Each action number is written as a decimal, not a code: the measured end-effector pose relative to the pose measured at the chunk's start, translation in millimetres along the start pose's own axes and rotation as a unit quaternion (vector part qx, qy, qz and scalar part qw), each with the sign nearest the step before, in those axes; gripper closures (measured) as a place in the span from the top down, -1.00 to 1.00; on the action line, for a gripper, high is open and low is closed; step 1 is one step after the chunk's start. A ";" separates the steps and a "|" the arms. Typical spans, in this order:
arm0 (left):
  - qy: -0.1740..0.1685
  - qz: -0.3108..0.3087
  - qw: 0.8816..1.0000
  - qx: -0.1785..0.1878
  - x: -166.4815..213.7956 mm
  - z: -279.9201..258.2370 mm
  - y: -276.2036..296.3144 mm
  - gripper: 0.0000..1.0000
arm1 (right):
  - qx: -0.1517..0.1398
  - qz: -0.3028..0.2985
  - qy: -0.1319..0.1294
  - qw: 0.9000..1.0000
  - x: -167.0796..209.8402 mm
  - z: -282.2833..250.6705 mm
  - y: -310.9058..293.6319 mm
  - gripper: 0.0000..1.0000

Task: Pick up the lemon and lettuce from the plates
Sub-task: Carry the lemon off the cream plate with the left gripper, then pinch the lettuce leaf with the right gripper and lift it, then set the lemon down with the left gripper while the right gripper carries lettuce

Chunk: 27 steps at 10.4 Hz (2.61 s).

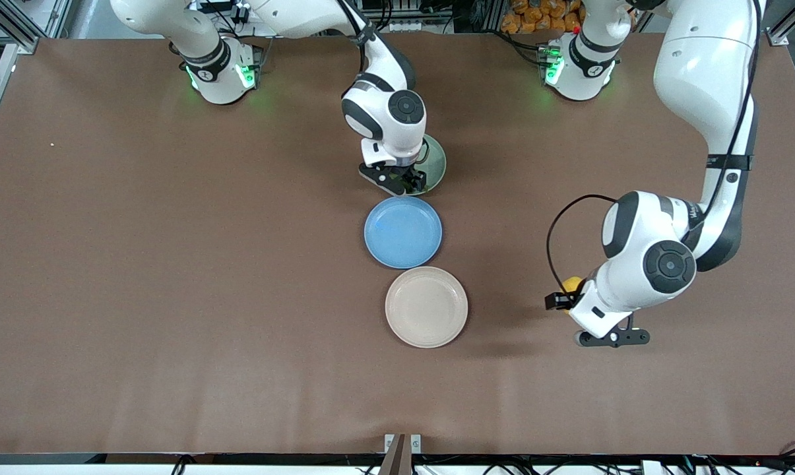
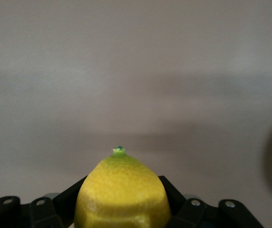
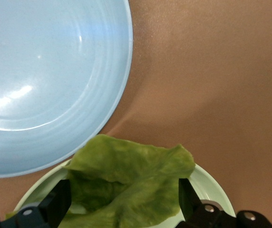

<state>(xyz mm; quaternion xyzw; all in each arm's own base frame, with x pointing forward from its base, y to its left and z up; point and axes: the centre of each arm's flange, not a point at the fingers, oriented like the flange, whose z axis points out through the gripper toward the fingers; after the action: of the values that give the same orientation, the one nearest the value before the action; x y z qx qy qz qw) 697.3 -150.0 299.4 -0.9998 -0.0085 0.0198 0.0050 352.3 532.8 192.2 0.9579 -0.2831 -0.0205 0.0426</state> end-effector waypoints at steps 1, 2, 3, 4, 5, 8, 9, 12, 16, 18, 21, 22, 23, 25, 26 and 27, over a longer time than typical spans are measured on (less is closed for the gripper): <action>-0.011 0.000 1.000 0.004 0.3 12.5 -17.4 0.21 | -0.001 0.000 0.000 1.000 -3.6 1.0 0.1 1.00; -0.020 -0.003 1.000 0.006 0.9 24.7 -30.9 0.21 | -0.002 0.001 0.000 1.000 -6.6 1.9 0.3 1.00; -0.028 -0.006 1.000 0.007 1.2 38.1 -37.4 0.21 | -0.002 0.002 0.001 1.000 -8.0 2.8 0.3 1.00; -0.033 -0.007 0.999 0.006 1.4 52.3 -39.0 0.21 | -0.002 0.001 0.001 1.000 -8.3 3.2 0.4 0.97; -0.036 -0.008 0.999 0.006 2.0 67.1 -40.3 0.21 | -0.002 0.001 0.001 1.000 -9.0 3.3 0.4 0.70; -0.040 -0.020 0.999 0.002 5.0 106.1 -56.7 0.21 | -0.002 -0.002 0.002 1.000 -15.4 3.0 0.0 -0.15; -0.041 -0.024 0.999 0.002 5.5 113.5 -62.5 0.21 | 0.000 -0.001 0.002 1.000 -15.9 2.1 -0.7 -0.44; -0.043 -0.027 0.999 0.002 4.5 123.3 -66.6 0.21 | 0.011 0.003 0.003 1.000 -12.4 -9.9 -5.6 -0.96; -0.042 -0.025 0.999 0.002 4.1 123.5 -65.3 0.89 | 0.026 0.009 0.006 1.000 -1.2 -41.7 -8.5 -0.96; -0.036 -0.023 0.999 0.005 6.1 119.1 -65.7 1.00 | 0.015 -0.006 0.006 1.000 17.5 -56.7 -3.7 -0.96; -0.019 -0.017 1.000 0.015 11.9 93.0 -68.9 1.00 | -0.008 -0.048 0.000 0.999 76.2 -86.3 11.6 -0.96; -0.018 -0.018 1.000 0.017 12.3 83.8 -70.4 1.00 | -0.013 -0.060 -0.004 0.998 99.9 -91.7 17.8 -0.96; -0.019 -0.019 0.999 0.018 12.3 72.6 -72.2 1.00 | -0.015 -0.069 -0.007 0.997 123.8 -93.9 23.8 -0.96; -0.021 -0.021 0.999 0.022 10.9 43.0 -74.4 1.00 | -0.016 -0.083 -0.013 0.996 174.3 -91.7 38.0 -0.96; -0.019 -0.021 0.999 0.023 9.6 27.1 -74.4 1.00 | -0.016 -0.087 -0.016 0.996 201.4 -90.4 47.3 -0.96; -0.020 -0.021 0.999 0.025 7.6 13.6 -74.2 1.00 | -0.015 -0.088 -0.019 0.996 227.0 -89.7 56.9 -0.96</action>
<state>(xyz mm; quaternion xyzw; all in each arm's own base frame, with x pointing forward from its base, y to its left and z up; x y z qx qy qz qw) 703.1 -75.6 286.3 -0.9983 -0.0290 0.0396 0.0301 517.6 368.0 283.4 0.9779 -0.1978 -0.0465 0.0500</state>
